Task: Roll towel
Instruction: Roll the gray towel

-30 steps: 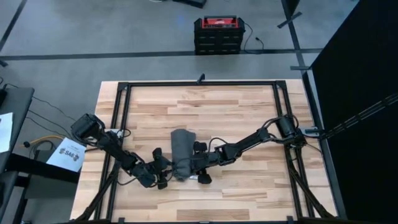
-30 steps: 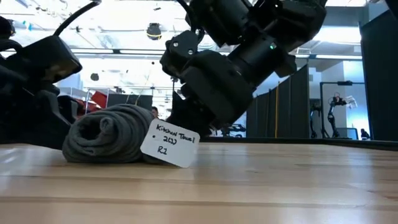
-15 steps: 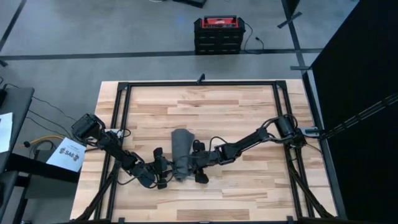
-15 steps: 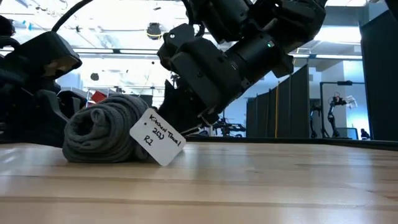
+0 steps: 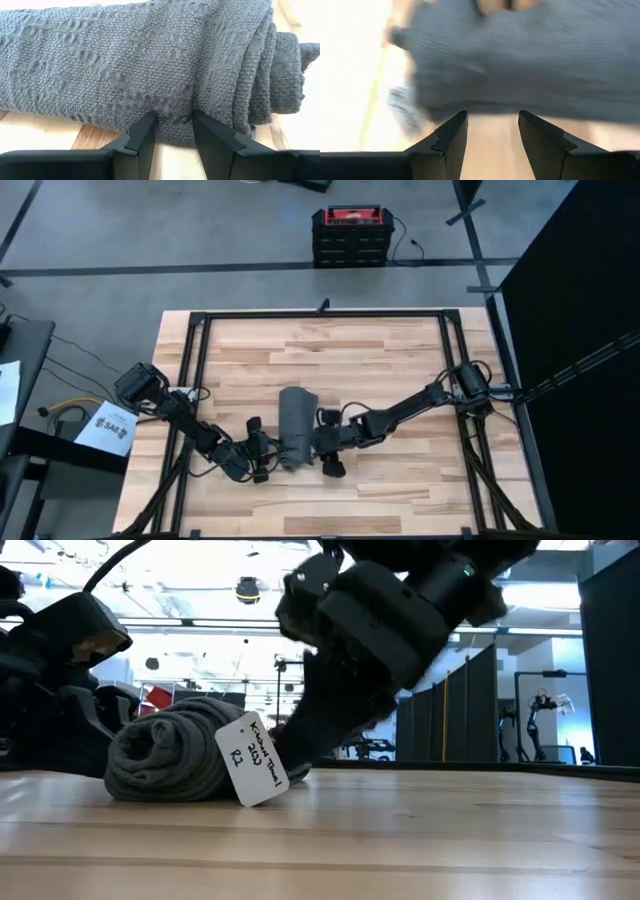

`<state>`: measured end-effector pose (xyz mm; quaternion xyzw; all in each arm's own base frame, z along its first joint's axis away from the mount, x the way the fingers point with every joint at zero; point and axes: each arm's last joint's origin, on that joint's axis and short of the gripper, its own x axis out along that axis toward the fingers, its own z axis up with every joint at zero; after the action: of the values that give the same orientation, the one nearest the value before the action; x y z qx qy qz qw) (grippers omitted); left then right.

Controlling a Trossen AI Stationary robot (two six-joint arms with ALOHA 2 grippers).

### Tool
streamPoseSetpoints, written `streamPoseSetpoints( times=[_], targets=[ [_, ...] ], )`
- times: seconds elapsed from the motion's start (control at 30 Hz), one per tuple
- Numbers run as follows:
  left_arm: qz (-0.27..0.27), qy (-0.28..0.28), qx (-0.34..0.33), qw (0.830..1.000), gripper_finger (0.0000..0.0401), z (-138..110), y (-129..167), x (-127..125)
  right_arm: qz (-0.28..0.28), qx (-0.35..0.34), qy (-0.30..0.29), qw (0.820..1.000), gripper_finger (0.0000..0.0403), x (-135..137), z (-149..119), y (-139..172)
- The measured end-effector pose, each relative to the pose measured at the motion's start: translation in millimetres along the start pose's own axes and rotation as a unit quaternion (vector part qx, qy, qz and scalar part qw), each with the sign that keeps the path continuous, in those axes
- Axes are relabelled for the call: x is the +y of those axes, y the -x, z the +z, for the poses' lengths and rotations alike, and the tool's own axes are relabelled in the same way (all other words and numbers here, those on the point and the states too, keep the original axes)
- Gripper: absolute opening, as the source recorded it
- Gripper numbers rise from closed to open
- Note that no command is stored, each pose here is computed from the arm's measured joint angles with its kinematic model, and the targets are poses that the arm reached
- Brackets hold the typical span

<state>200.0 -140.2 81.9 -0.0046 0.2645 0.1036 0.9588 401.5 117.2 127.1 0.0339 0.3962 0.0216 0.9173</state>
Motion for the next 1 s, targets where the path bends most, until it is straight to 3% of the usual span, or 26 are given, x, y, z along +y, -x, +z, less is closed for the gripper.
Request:
streamPoseSetpoints(
  times=[0.23, 0.37, 0.67, 0.83, 1.0],
  targets=[
    [0.000, 0.002, -0.003, 1.000, 0.0118, 0.8, -0.2, -0.2, 0.023, -0.065, -0.008, 0.998, 0.0166, 7.9, -5.0, -28.5],
    [0.000, 0.003, -0.004, 1.000, 0.0118, 1.0, -0.1, -0.1, 0.018, -0.064, -0.012, 0.998, 0.0166, 1.2, -2.6, -31.4],
    [-0.001, 0.003, -0.004, 1.000, 0.0118, 1.1, 0.0, -0.4, -0.005, 0.036, 0.008, 0.999, 0.0166, 3.9, -3.5, 3.6],
    [-0.020, 0.008, -0.024, 0.999, 0.0118, 9.4, 7.1, -4.4, -0.014, 0.045, 0.012, 0.999, 0.0166, -2.2, 7.8, 28.7],
    [-0.046, 0.001, -0.058, 0.997, 0.0118, 28.1, 22.2, -6.6, -0.056, 0.035, 0.042, 0.997, 0.0166, -26.4, 16.3, 31.2]
  ],
)
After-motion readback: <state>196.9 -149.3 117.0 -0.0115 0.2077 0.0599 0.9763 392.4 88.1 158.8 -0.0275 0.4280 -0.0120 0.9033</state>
